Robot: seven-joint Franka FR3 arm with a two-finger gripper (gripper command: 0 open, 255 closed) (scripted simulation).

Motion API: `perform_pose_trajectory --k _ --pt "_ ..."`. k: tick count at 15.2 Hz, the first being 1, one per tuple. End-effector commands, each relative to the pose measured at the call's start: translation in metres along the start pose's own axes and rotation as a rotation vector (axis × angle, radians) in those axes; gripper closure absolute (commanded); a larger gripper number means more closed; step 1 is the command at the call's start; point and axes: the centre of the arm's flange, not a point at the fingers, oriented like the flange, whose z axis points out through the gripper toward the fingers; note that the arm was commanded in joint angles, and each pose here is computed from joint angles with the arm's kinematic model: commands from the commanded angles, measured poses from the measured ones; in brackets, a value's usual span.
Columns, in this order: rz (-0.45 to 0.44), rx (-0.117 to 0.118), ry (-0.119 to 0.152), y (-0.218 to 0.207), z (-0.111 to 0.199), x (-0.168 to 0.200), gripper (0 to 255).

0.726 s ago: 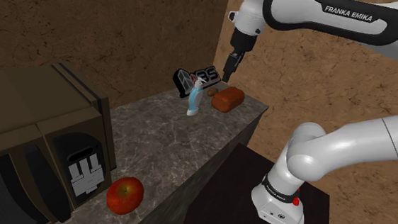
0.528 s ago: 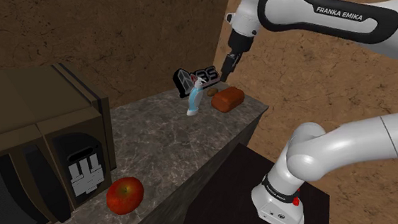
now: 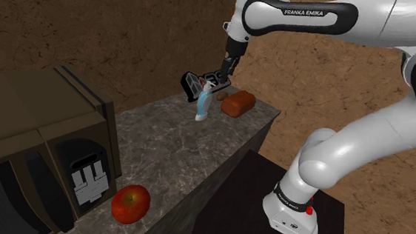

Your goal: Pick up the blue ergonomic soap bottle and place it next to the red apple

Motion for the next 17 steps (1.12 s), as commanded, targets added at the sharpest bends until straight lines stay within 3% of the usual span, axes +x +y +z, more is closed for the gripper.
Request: perform_pose_trajectory --k 1,17 --pt "-0.002 0.005 -0.008 0.018 0.014 0.016 0" --pt "-0.008 0.046 -0.068 0.163 0.130 0.135 0"
